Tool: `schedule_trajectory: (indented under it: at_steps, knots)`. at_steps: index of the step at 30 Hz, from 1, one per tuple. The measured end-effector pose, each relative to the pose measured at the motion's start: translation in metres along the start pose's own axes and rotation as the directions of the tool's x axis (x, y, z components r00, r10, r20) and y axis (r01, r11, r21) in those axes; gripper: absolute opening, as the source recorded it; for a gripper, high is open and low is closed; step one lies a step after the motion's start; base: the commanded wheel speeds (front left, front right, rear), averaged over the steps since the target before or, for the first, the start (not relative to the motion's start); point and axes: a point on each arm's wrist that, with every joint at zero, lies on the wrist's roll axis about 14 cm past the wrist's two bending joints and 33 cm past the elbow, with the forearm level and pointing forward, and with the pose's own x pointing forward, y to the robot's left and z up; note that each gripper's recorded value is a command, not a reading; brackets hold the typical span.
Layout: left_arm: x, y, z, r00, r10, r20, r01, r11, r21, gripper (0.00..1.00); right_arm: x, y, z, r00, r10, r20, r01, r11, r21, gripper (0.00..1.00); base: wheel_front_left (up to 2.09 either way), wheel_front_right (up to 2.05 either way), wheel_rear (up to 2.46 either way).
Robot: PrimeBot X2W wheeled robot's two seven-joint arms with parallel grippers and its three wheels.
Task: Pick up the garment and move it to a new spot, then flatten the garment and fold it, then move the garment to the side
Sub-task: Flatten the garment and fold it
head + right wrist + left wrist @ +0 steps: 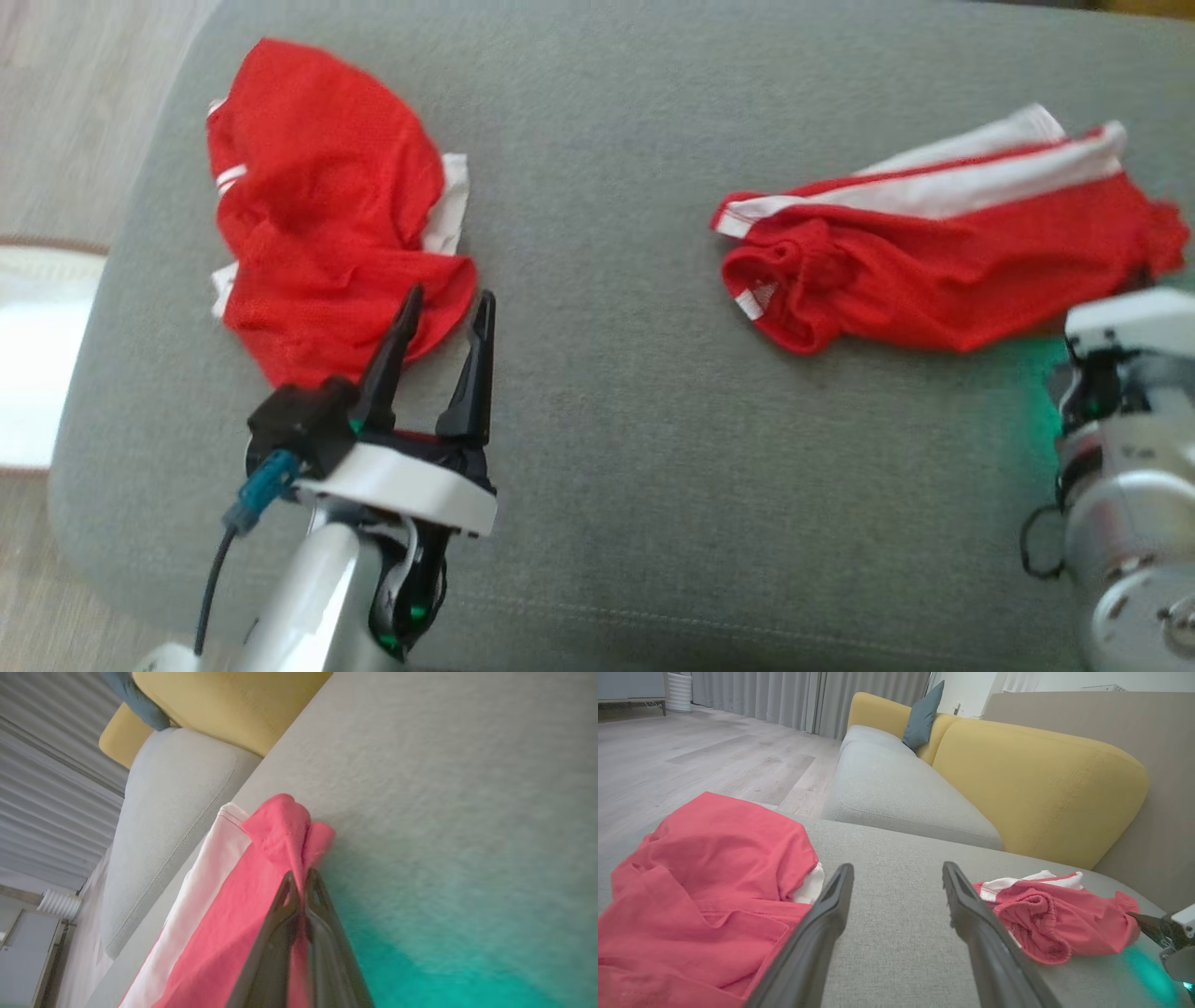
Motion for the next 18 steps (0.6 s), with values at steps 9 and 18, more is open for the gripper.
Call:
schedule_trajectory:
  at_steps: [9,18]
  knots:
    - [-0.010,-0.015,0.002,0.999,-0.035,0.007,0.035,0.999,-0.010,1.00,-0.042,-0.078,0.029,0.978,-0.158,0.133,0.151,0.987,0.056,0.00,0.00,0.00,0.00]
    - [-0.010,-0.019,-0.004,0.999,-0.047,-0.009,0.047,0.999,-0.002,1.00,-0.038,-0.062,0.038,0.983,-0.115,0.142,0.107,0.992,0.065,0.00,0.00,0.00,0.00]
